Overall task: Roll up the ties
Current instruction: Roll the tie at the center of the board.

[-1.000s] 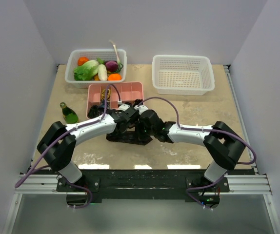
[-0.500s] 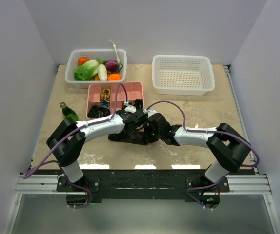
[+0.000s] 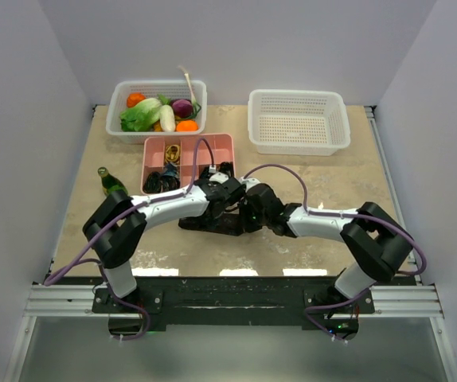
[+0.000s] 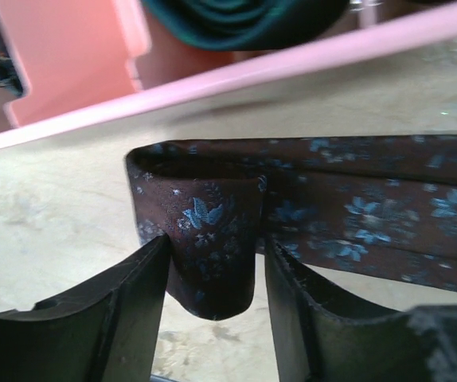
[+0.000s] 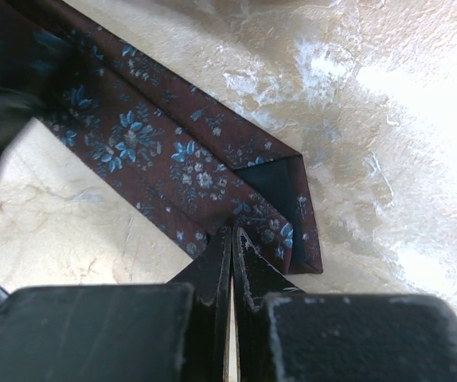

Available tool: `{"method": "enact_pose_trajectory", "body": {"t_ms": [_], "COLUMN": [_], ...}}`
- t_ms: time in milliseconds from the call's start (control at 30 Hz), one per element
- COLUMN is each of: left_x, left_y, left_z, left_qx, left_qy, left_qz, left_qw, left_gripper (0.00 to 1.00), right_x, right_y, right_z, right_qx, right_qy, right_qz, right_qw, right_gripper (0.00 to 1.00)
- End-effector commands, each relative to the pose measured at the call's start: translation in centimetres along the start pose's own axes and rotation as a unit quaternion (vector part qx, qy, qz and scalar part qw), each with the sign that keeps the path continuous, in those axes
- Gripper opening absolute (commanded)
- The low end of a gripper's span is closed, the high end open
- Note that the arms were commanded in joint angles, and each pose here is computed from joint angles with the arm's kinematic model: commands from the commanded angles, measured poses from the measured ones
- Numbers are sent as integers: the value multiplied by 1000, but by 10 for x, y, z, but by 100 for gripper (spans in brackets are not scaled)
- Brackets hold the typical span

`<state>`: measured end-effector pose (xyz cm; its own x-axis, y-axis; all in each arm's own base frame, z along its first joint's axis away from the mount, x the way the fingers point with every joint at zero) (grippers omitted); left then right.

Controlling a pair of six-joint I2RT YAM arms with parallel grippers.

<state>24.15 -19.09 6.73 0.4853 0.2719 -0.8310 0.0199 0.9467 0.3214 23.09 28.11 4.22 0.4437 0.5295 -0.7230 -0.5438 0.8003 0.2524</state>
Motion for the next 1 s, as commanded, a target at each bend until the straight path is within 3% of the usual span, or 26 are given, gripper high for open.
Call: {"method": "enact_pose_trajectory", "body": {"t_ms": [0, 167, 367, 667, 967], "left_x": [-12, -23, -25, -42, -43], "left_y": [-49, -67, -66, -30, 11], "left_z": [2, 2, 2, 22, 39], "left_qx": [-4, -12, -24, -86, -150], "left_qy": [-16, -15, -13, -45, -64], "left_qz": [-106, -176, -188, -205, -264], "left_qw": [994, 984, 982, 974, 951], "left_gripper": [59, 62, 64, 67, 73], "right_x": [-13, -23, -24, -21, -13], "right_y": [24, 35, 41, 50, 64], "right_z": [29, 38, 47, 59, 81], "right_qx": [-13, -17, -28, -37, -53], "right_qy": [-57, -81, -92, -100, -110], "right_qz": [41, 75, 86, 106, 133], "right_qw": [997, 994, 992, 989, 984], "right_gripper": [1, 1, 1, 1, 1]}}
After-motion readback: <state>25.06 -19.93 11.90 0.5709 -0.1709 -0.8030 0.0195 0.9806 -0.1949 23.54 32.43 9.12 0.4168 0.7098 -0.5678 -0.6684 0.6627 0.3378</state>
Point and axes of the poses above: each gripper's point midway between its finger pads, its own x axis out along the fingers, its own y axis along the line the jaws close on, z = x × y, the point moved 2 cm from there along -x, back along the fingers, and after that the axes turned 9 degrees about -x, right-handed, at the moved point
